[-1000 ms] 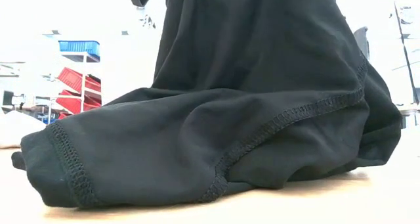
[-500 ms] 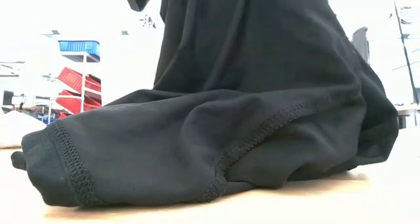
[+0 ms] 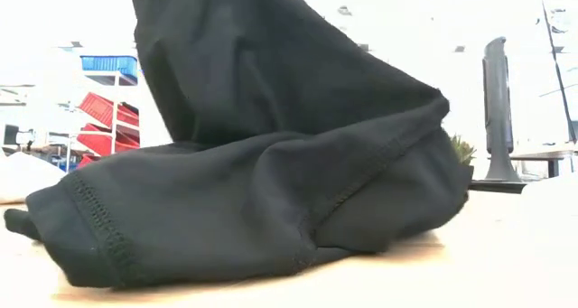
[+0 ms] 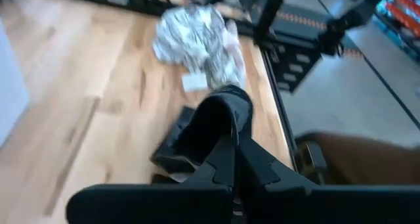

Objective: Fold laundry
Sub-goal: Fold the black underwear

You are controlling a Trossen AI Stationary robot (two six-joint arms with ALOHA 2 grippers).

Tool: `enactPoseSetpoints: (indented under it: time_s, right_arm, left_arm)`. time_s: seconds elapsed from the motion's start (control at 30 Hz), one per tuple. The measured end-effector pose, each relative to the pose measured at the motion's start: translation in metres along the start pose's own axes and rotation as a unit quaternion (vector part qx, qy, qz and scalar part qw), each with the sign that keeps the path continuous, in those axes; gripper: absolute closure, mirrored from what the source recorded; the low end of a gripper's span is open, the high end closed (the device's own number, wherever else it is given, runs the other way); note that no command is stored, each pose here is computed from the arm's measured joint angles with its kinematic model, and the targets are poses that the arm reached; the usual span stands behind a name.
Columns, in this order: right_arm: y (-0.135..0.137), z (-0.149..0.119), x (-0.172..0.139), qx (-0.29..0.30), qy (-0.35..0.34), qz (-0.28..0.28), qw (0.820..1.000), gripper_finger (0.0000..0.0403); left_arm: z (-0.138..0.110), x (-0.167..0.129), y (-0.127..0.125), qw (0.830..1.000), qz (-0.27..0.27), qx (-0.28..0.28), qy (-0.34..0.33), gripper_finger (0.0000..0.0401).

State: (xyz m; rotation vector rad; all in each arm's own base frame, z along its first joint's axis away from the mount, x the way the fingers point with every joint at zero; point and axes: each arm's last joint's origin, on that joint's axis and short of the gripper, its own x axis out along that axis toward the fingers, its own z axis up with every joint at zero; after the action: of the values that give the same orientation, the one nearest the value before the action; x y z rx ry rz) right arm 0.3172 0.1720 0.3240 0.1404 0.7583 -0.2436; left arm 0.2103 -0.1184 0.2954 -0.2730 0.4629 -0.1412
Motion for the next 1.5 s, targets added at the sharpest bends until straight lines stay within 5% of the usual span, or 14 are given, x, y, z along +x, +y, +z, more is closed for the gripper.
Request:
enactPoseSetpoints:
  time_s: [0.33, 0.7, 0.93, 1.33, 1.5]
  right_arm:
    - [-0.019, -0.043, 0.042, 0.146, 0.123, -0.034, 0.981, 0.0199]
    - [-0.057, -0.098, 0.104, 0.347, 0.217, -0.002, 0.912, 0.0197]
    - [-0.051, -0.112, 0.118, 0.345, 0.196, 0.083, 0.914, 0.0197]
    - [-0.046, -0.130, 0.147, 0.307, 0.229, 0.097, 0.919, 0.0198]
    - [-0.045, -0.137, 0.156, 0.245, 0.248, 0.116, 0.930, 0.0258]
  left_arm:
    - [-0.011, -0.007, -0.003, 0.998, -0.013, 0.010, 0.054, 0.0396]
    - [-0.012, -0.007, -0.003, 0.998, -0.012, 0.011, 0.056, 0.0394]
    - [-0.012, -0.007, -0.003, 0.998, -0.010, 0.012, 0.059, 0.0394]
    - [-0.012, -0.007, -0.002, 0.998, -0.009, 0.012, 0.059, 0.0393]
    - [-0.013, -0.007, -0.002, 0.998, -0.008, 0.013, 0.062, 0.0393]
